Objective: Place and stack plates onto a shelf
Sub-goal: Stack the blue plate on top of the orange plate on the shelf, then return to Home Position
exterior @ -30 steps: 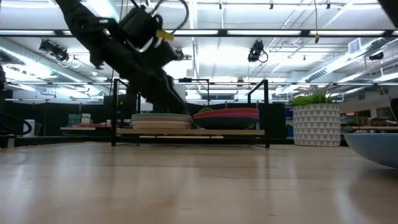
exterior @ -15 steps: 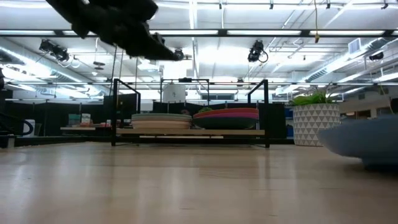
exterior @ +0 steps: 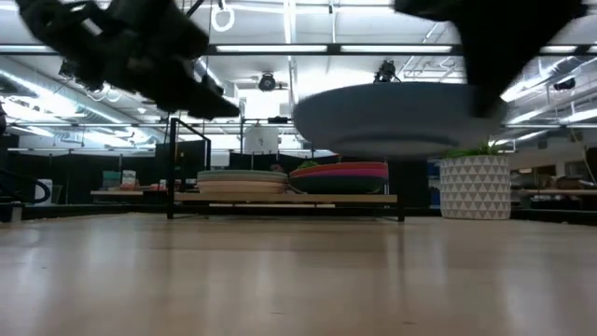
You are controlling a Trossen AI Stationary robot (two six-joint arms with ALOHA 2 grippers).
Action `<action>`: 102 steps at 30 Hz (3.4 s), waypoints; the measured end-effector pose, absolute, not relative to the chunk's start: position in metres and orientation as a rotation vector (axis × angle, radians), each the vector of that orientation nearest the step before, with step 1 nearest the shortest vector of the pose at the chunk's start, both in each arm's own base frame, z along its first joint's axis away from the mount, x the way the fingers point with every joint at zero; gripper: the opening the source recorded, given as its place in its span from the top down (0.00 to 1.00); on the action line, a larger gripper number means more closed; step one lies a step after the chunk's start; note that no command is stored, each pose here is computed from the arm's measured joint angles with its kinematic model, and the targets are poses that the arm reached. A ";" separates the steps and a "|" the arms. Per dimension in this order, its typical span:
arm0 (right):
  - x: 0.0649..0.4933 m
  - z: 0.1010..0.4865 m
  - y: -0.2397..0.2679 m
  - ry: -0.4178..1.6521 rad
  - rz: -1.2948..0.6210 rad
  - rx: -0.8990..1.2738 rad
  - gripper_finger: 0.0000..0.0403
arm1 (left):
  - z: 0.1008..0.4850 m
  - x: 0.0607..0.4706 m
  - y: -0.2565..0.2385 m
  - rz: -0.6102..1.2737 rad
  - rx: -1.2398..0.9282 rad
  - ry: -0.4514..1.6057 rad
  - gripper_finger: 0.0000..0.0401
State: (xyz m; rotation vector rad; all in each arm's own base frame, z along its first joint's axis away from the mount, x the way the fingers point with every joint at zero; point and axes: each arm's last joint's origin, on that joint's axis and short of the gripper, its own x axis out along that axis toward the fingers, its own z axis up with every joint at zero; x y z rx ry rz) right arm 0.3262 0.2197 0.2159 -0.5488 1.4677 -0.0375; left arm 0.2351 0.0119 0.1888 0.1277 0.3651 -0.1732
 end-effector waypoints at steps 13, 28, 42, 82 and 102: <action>0.378 0.252 0.075 1.485 0.017 -0.633 0.96 | 0.163 0.193 0.015 0.053 0.041 0.421 0.74; 0.381 0.253 -0.074 1.570 -0.131 -0.465 0.96 | 0.162 0.190 0.016 0.106 -0.055 0.441 0.74; 0.379 0.253 -0.120 1.470 -0.051 -0.323 0.85 | 0.162 0.190 0.017 0.131 -0.042 0.442 0.74; 0.242 0.260 -0.040 0.427 -0.146 -0.260 0.79 | 0.229 0.129 0.022 0.393 0.130 0.069 0.75; 0.171 0.183 -0.031 0.127 -0.213 -0.215 0.79 | 0.228 0.085 0.021 0.491 -0.027 -0.020 0.75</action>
